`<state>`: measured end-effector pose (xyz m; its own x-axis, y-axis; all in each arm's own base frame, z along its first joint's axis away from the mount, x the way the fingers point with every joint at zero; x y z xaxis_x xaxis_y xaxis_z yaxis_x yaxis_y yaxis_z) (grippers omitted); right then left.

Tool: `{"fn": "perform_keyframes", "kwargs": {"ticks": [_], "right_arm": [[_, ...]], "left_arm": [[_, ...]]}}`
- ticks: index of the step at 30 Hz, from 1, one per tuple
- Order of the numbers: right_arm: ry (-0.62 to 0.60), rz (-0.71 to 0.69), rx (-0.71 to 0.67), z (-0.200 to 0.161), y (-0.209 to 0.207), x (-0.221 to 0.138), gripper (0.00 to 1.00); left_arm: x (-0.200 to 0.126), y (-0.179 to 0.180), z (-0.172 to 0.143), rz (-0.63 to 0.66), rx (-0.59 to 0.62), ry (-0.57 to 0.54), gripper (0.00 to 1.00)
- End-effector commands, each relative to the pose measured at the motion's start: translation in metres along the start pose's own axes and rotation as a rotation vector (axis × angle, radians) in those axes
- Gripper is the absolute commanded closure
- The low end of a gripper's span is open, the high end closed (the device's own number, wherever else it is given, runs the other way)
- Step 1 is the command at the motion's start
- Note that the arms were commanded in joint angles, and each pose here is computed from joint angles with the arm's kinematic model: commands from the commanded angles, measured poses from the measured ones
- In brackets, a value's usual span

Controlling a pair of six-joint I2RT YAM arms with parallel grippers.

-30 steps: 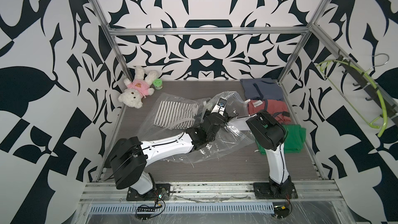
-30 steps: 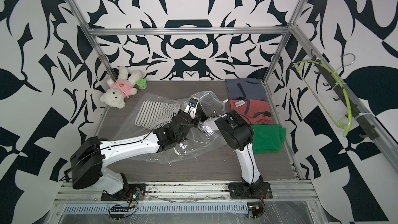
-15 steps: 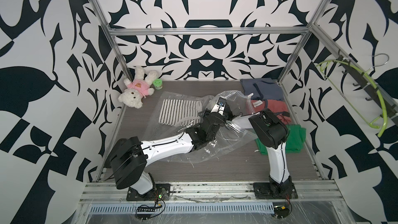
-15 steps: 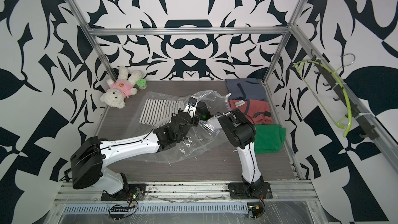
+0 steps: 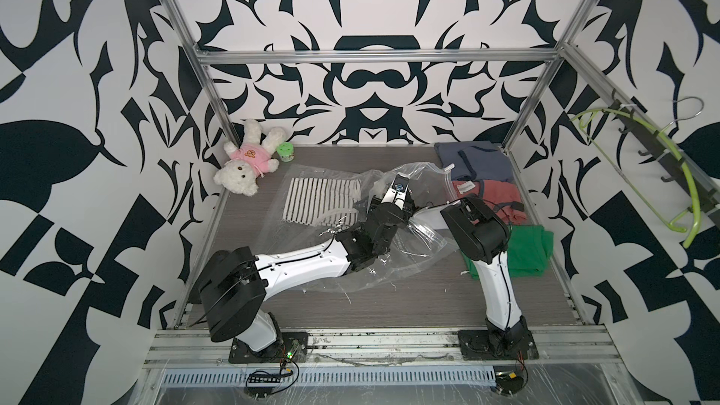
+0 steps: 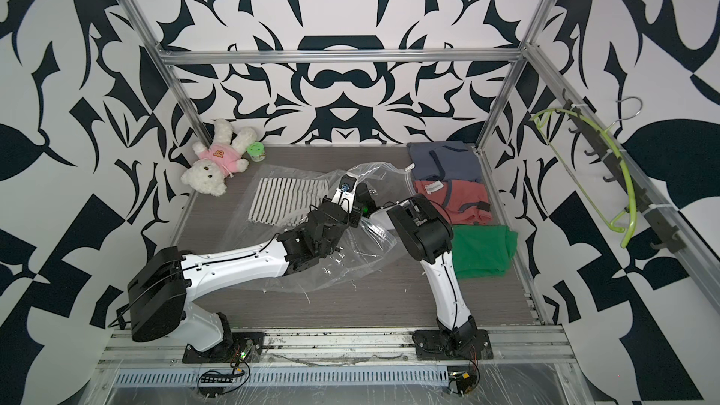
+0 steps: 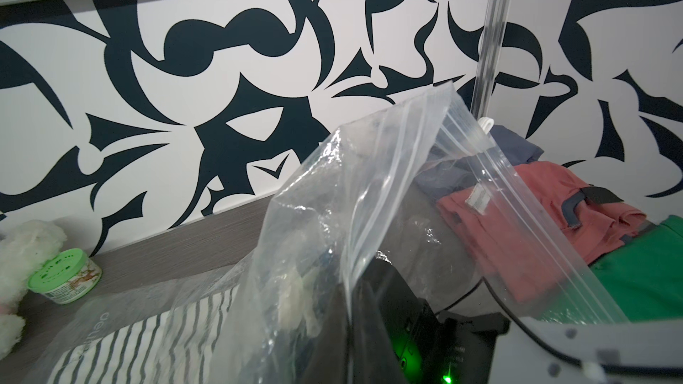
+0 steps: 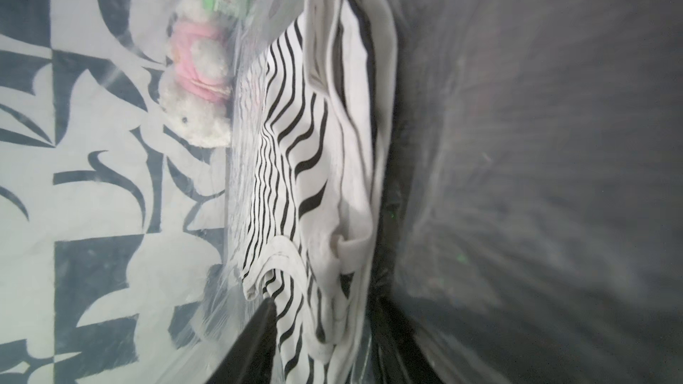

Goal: Take the tank top out of the vacuum bag
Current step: Take out the tank top from the vacuum bag.

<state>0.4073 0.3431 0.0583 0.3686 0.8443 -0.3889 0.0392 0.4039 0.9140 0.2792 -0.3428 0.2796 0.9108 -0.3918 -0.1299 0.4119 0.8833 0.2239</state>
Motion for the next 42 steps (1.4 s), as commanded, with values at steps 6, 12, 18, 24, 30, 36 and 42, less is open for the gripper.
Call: {"fn": "perform_keyframes", "kwargs": {"ticks": [6,12,18,24,30,36,42], "right_arm": [[0.013,0.100,0.032,0.000,0.019,0.017,0.54],[-0.026,0.093,-0.016,-0.001,0.026,0.013,0.53],[-0.003,0.063,-0.022,-0.006,0.024,0.022,0.51],[-0.019,-0.007,-0.028,-0.010,0.016,0.031,0.46],[-0.041,-0.022,-0.097,-0.007,0.024,0.038,0.37],[-0.096,0.098,-0.060,-0.002,0.029,0.039,0.62],[-0.072,0.189,0.002,0.004,0.041,0.049,0.68]], "left_arm": [[0.005,-0.013,-0.001,-0.078,-0.056,-0.025,1.00],[-0.001,-0.027,0.012,-0.160,-0.069,-0.073,1.00],[-0.014,-0.052,0.030,-0.258,-0.061,-0.140,1.00],[-0.016,-0.066,0.035,-0.300,-0.061,-0.163,1.00],[-0.015,-0.073,0.035,-0.322,-0.073,-0.169,1.00],[-0.016,-0.076,0.034,-0.334,-0.080,-0.171,1.00],[-0.015,-0.082,0.034,-0.362,-0.089,-0.171,1.00]]}}
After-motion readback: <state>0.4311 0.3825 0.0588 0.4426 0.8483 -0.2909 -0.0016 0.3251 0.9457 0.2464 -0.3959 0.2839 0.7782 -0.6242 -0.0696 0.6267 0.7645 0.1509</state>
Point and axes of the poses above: each gripper's point midway between its finger pads, its own x axis out along the fingers, its own y axis along the line the jaws close on, z = x × y, the point moved 4 cm from there along -x, back along the fingers, and after that the axes turned 8 degrees about x, right-handed, at the moved point
